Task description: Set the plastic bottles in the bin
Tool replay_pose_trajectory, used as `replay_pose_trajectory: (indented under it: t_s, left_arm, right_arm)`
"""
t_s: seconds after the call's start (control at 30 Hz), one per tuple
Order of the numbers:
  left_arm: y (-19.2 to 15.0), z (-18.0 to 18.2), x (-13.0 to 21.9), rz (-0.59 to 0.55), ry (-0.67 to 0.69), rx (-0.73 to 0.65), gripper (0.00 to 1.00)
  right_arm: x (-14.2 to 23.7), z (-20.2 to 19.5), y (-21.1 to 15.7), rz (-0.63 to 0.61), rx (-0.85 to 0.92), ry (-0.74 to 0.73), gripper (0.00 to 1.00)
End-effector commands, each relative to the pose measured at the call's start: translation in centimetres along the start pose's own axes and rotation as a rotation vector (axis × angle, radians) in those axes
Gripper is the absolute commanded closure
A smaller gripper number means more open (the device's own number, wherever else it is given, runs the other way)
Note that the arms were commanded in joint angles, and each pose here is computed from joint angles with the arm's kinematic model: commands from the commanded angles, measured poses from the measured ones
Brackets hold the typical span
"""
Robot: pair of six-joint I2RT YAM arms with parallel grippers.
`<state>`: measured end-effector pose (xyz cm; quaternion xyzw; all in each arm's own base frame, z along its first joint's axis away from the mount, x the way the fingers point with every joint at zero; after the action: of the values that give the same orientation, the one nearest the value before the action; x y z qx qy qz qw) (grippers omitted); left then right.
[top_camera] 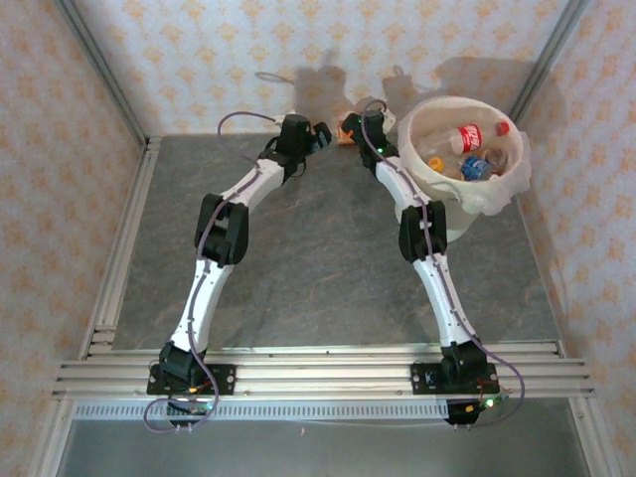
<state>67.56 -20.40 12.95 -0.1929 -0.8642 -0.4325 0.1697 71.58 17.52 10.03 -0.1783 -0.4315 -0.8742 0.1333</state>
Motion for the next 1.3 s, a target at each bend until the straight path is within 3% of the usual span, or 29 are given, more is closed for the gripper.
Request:
replay_pose_trajectory:
  t_s: [0.0, 0.37, 0.6, 0.8, 1.0, 1.27]
  left_arm:
    - [1.0, -1.2, -0.2, 0.021, -0.051, -0.041, 0.0]
    - [0.0, 0.9, -4.3, 0.014, -0.103, -0.013, 0.0]
    - [0.3, 3.1, -4.8, 0.033, -0.068, 0.016, 0.0]
    - [1.5, 5.1, -2.7, 0.119, 0.014, 0.135, 0.0]
    - [5.5, 5.8, 1.2, 0.032, -0.002, 0.285, 0.0]
    - [5.9, 8.8, 2.6, 0.046, 0.038, 0.398, 0.0]
  right_arm:
    - [-0.6, 1.6, 1.7, -0.011, -0.046, 0.165, 0.01]
    - [-1.0, 4.6, 0.6, -0.022, 0.035, 0.432, 0.01]
    - [1.5, 8.5, -2.8, 0.133, 0.199, 0.572, 0.01]
    - [5.5, 13.3, -7.7, 0.271, 0.415, 0.718, 0.01]
    - [8.2, 16.2, -9.8, 0.316, 0.501, 0.815, 0.01]
    - [12.0, 19.2, -14.2, 0.373, 0.692, 0.955, 0.01]
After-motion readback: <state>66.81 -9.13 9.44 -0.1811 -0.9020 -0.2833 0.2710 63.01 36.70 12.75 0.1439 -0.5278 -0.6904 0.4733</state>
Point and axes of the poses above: each hand's point on the last joint's axis, 136 mm out from that joint toward the fingers, its own x axis back along the fingers, its own z axis along the line the jaws close on, y = z × x, the point moved 1 cm from there along x, back along the fingers, and after that the axes turned 2 degrees about x, right-handed, at the moved point
